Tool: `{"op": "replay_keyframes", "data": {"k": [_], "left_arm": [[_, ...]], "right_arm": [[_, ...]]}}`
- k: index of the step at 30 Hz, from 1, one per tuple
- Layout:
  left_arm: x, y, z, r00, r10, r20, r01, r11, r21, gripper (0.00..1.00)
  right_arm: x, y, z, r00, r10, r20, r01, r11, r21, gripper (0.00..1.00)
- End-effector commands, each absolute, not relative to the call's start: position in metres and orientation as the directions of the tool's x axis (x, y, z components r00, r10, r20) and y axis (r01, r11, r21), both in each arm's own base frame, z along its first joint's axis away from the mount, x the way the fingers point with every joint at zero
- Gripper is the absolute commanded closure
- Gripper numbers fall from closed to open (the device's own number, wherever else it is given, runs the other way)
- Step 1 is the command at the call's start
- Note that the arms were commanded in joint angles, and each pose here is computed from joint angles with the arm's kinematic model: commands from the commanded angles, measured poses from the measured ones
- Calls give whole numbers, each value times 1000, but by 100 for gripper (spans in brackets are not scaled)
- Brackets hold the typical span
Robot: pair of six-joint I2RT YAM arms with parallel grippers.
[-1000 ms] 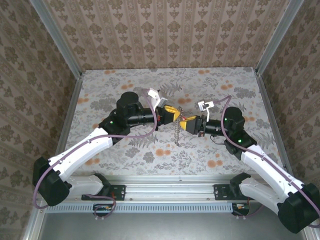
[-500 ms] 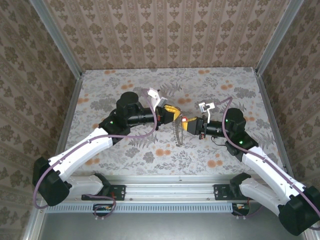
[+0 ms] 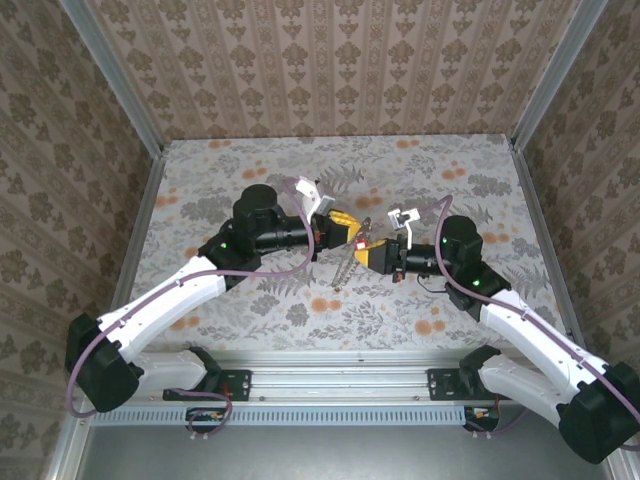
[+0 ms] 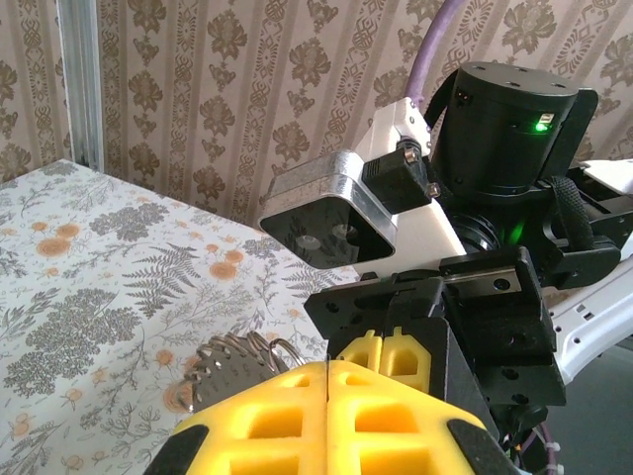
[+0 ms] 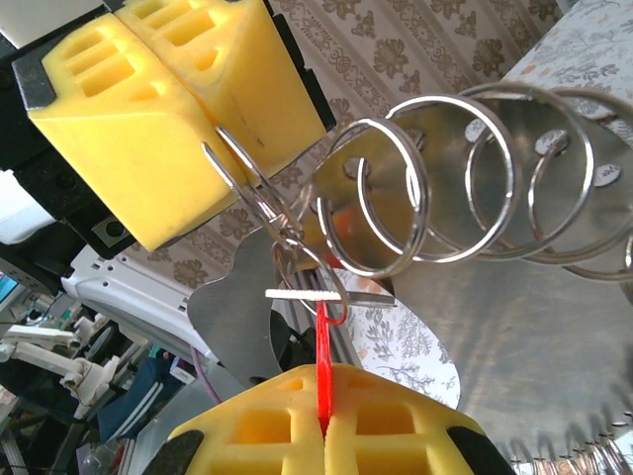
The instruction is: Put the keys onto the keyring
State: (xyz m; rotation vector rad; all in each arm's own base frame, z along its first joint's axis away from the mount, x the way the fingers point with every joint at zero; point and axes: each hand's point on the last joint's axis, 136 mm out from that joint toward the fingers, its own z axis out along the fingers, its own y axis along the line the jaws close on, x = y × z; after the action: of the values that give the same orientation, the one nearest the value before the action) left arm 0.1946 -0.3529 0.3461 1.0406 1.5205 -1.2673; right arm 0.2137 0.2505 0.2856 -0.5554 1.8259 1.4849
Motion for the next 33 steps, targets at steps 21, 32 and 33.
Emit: {"op": "replay_keyframes", "data": {"k": [21,32,33], "left_arm": [[198,-349,370,-195,-63,-979,966,161,-202,100],[201,-345,375,-161,-68,-985,967,191,-172,100],[201,-345,375,-161,-68,-985,967,190,-171,100]], "right_arm": [[231,191,335,-530,373,-762,-648,402,647,59],[240,164,343,-449,455,-769,-588,497,638,61],[241,163,341,-451,460,-765,-582,498,643,61]]}}
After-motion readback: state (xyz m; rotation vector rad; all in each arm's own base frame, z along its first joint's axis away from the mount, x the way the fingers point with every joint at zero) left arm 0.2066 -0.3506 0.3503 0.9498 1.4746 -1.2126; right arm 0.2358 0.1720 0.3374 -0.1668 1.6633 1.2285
